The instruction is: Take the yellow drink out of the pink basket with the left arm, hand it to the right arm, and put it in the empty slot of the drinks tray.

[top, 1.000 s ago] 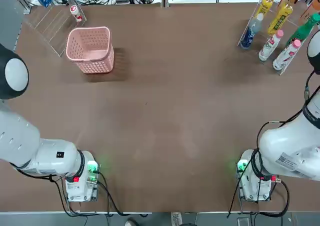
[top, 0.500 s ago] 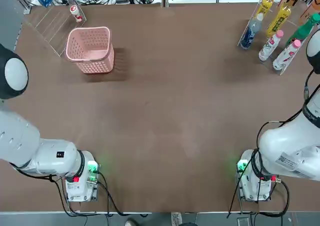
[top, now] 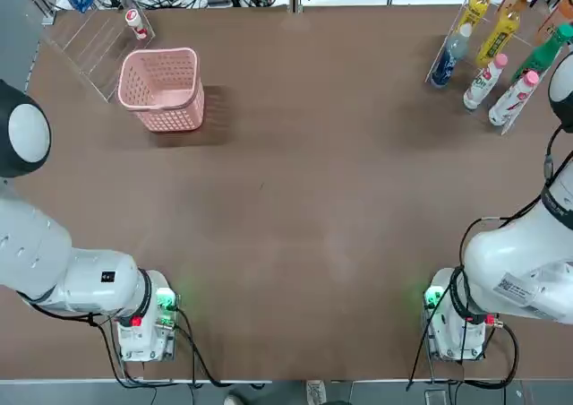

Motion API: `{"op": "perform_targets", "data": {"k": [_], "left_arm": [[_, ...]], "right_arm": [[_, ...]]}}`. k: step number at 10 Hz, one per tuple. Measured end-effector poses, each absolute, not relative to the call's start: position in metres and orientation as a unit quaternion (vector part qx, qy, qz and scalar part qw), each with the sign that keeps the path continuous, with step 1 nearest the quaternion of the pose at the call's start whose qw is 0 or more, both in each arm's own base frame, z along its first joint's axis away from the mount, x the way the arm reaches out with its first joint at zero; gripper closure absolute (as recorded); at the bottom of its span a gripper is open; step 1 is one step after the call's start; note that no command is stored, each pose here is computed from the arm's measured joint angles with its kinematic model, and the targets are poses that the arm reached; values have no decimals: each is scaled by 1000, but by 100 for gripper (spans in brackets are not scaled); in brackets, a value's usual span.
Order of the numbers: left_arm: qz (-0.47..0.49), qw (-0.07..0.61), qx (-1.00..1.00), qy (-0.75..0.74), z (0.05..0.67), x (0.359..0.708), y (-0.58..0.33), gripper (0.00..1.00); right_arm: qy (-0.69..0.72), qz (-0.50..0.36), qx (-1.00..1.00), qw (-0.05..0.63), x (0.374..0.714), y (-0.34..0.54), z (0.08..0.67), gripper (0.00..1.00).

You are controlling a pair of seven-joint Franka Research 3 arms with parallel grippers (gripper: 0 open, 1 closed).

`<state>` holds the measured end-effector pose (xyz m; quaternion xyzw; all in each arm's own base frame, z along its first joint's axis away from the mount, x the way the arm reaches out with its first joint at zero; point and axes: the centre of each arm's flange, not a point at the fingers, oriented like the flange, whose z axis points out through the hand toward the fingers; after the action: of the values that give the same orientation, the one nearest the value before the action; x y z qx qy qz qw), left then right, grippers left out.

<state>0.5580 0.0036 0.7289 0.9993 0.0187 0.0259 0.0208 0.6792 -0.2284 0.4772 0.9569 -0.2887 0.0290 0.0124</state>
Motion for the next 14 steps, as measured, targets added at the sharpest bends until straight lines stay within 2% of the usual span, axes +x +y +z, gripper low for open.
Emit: {"op": "perform_targets", "data": {"k": [1, 3, 4, 9, 12, 14], "left_arm": [[26, 21, 999, 19, 729, 558, 4, 0], [26, 21, 999, 15, 729, 558, 4, 0], [26, 20, 999, 12, 729, 558, 5, 0], [27, 20, 999, 9, 729, 558, 7, 0], [27, 20, 999, 9, 729, 558, 7, 0], [27, 20, 999, 9, 729, 558, 7, 0]], "right_arm": [[-289, 31, 957, 12, 679, -228, 479, 33], [-285, 23, 958, 11, 672, -226, 495, 6], [-277, 17, 961, 9, 664, -222, 511, 1], [-206, -2, 978, 4, 616, -122, 626, 1], [-124, 32, 992, 8, 589, -1, 687, 1], [-99, 54, 994, 8, 567, 31, 714, 1]]}}
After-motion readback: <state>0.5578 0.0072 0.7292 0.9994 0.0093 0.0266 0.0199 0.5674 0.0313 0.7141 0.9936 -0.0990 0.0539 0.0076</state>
